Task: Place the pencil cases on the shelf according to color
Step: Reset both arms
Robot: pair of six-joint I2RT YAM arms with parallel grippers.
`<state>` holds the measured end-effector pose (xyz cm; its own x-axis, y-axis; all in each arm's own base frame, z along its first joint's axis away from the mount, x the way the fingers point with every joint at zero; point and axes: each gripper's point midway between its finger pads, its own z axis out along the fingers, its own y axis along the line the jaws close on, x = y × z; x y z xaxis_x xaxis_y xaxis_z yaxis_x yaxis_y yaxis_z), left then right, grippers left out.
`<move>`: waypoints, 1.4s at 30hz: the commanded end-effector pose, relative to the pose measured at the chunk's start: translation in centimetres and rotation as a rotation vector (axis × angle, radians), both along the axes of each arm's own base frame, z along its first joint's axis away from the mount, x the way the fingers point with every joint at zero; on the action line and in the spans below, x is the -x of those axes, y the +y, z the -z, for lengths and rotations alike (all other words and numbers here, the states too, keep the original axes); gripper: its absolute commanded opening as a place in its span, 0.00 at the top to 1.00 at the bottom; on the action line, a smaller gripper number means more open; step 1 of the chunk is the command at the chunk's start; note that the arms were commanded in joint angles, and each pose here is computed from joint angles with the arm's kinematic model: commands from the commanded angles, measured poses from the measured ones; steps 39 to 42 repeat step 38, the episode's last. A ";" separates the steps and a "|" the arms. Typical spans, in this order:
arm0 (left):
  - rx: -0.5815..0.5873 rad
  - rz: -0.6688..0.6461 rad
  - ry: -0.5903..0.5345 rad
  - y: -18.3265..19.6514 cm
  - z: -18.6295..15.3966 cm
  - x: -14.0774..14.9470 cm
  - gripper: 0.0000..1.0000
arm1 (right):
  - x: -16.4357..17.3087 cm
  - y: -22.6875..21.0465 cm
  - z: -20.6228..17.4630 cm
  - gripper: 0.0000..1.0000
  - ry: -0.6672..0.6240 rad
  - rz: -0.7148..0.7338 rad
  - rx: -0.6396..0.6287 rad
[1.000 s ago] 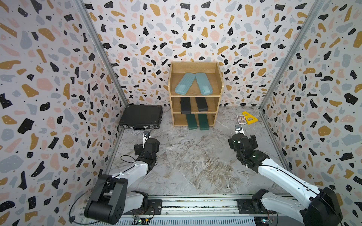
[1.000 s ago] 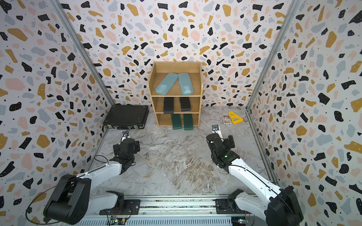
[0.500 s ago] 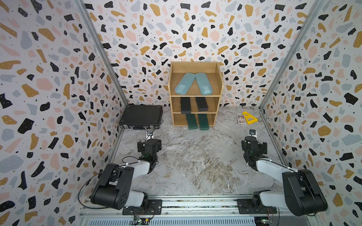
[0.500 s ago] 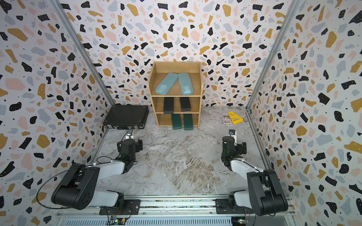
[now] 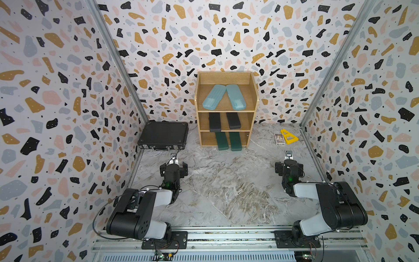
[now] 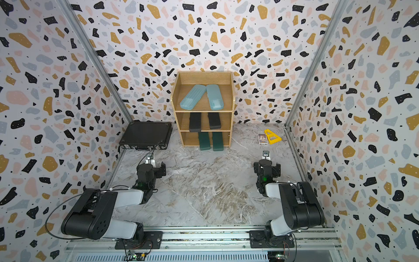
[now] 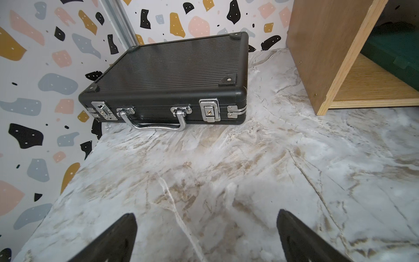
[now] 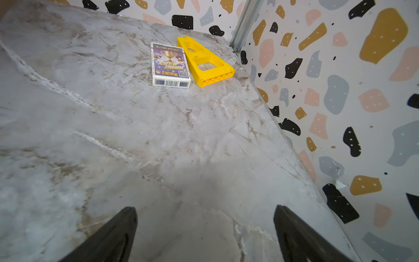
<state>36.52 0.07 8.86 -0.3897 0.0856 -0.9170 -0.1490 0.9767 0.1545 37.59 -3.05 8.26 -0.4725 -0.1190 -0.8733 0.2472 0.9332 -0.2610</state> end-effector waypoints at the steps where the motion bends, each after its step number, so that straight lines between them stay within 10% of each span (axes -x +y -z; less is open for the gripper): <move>1: 0.002 0.010 -0.050 -0.1 -1.2 -0.4 0.00 | -0.7 0.7 -1.1 0.00 -0.056 -0.062 -0.064; 42: 0.002 0.012 -0.048 -0.1 -1.2 -0.5 0.00 | -0.3 0.7 -0.5 0.00 -0.103 -0.091 -0.082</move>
